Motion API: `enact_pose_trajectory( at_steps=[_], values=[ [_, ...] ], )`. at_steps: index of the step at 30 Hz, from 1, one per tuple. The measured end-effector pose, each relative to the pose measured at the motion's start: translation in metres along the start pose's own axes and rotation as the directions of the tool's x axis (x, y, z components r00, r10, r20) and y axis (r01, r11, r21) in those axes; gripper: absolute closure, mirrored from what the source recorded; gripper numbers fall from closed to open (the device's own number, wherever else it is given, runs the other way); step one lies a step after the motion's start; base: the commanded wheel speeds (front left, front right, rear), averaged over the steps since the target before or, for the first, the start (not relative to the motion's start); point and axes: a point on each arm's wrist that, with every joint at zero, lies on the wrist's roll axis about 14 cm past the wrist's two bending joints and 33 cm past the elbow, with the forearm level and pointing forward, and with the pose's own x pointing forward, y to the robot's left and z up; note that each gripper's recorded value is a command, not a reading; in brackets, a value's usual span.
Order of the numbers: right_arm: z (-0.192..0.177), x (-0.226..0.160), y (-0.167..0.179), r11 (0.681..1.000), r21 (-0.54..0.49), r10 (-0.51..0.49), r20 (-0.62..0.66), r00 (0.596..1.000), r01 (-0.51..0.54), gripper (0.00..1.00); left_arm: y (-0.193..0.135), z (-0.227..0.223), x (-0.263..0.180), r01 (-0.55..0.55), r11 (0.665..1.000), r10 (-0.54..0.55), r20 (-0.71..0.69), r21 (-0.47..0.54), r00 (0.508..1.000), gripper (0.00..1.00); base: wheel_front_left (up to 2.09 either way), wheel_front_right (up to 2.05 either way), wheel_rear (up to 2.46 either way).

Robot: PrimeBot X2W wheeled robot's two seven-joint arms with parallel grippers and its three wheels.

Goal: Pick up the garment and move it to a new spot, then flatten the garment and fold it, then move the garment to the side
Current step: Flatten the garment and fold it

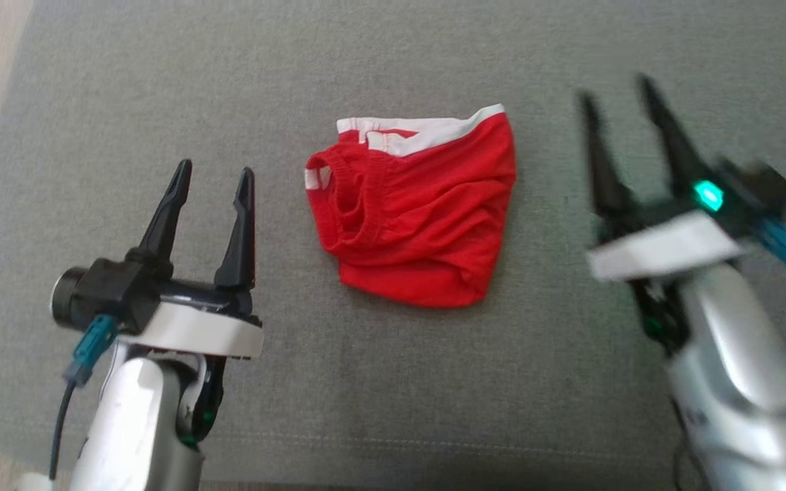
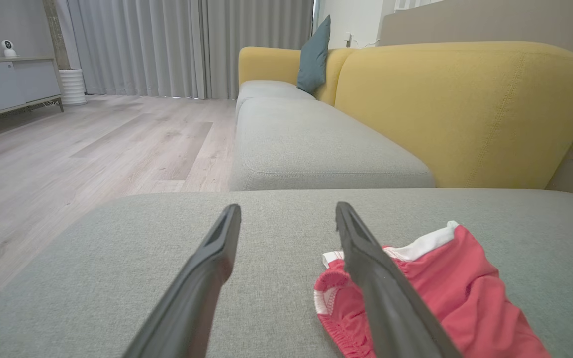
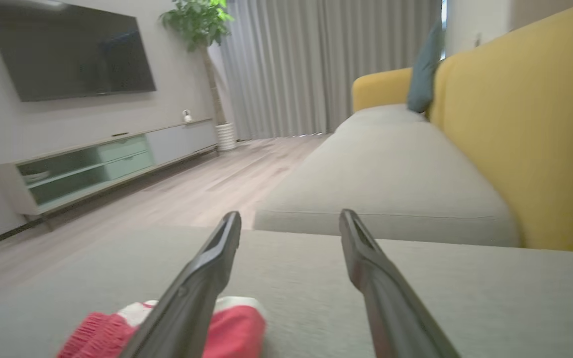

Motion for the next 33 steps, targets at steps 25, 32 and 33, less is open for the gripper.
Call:
enact_pose_trajectory(
  at_steps=[25, 32, 33],
  values=[
    [0.043, -0.142, -0.035, 0.956, -0.038, -0.293, -0.028, 0.956, 0.292, 0.00, -0.012, 0.017, -0.043, 0.027, 0.999, -0.028, 0.021, 0.038, 0.999, 0.00, 0.00, 0.00, 0.00],
    [0.049, -0.158, -0.028, 0.955, -0.040, -0.296, -0.030, 0.955, 0.295, 0.00, -0.011, 0.021, -0.058, 0.020, 0.999, -0.021, 0.026, 0.048, 0.999, 0.00, 0.00, 0.00, 0.00],
    [0.049, -0.160, -0.027, 0.954, -0.040, -0.297, -0.031, 0.954, 0.296, 0.00, -0.011, 0.021, -0.061, 0.016, 0.999, -0.017, 0.025, 0.049, 1.000, 0.00, 0.00, 0.00, 0.00]
  ],
)
